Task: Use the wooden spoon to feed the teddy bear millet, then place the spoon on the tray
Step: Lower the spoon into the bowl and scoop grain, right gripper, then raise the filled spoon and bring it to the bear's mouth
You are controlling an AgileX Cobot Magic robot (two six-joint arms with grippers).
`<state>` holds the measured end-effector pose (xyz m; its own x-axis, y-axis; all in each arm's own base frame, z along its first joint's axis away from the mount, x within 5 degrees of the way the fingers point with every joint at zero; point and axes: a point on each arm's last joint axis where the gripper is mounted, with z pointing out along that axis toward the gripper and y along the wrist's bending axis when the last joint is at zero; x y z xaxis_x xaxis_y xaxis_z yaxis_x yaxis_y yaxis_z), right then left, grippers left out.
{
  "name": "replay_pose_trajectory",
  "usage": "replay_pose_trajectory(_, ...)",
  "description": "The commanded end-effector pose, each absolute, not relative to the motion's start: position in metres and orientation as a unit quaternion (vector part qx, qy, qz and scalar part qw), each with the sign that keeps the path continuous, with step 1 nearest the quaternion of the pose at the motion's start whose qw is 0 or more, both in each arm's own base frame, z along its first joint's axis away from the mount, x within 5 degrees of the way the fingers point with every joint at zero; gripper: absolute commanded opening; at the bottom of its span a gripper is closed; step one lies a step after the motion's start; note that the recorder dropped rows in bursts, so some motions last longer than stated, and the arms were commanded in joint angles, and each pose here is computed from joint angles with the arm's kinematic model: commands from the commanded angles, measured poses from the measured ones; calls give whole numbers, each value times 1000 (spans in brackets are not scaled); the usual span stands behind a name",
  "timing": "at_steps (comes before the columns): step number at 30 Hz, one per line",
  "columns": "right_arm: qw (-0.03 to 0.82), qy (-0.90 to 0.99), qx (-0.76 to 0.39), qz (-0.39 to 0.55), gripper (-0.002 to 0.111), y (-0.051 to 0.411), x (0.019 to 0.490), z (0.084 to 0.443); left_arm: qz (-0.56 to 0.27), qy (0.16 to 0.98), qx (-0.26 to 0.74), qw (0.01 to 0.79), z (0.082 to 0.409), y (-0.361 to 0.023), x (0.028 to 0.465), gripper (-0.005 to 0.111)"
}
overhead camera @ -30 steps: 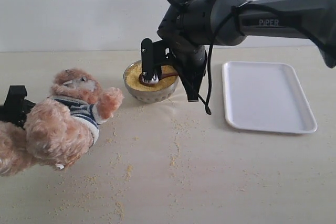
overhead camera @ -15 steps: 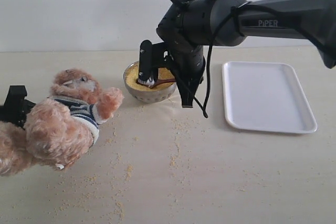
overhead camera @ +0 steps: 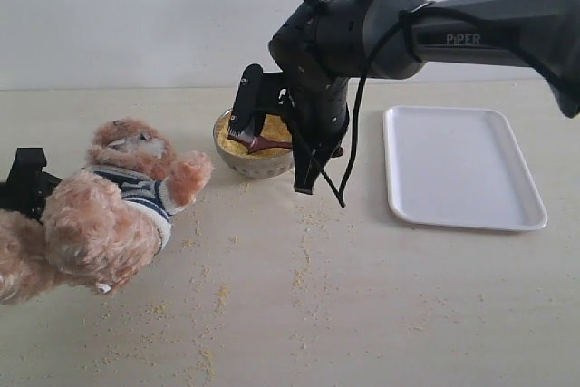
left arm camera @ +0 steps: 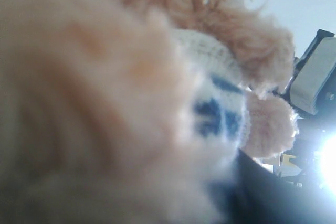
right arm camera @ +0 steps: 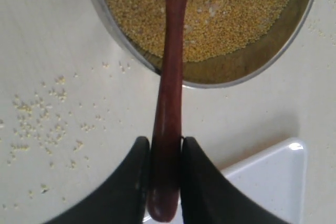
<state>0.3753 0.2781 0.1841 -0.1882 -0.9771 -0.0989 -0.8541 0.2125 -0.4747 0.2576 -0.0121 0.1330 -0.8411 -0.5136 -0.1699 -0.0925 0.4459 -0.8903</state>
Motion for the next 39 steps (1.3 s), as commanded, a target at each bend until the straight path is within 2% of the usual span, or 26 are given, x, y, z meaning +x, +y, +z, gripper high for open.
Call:
replay_pose_trajectory(1,199,776,-580,-150,0,277,375,188,-502,815,-187,220,136,-12,260,5)
replay_pose_trajectory(14,213,808,-531,-140,0,277,376,189,-499,817,-181,224,136,-12,260,5)
replay_pose_trajectory(21,194,822,-517,-137,0,274,373,188,-497,819,-179,226,136,-12,260,5)
replay_pose_trajectory(30,210,848,-477,-96,0,260,371,222,-492,822,-164,235,136,-12,260,5)
replay_pose_trajectory(35,166,866,-465,-75,0,244,368,229,-492,822,-164,235,136,-12,260,5)
replay_pose_trajectory(39,166,874,-454,-48,0,244,359,244,-494,821,-163,235,136,-12,260,5)
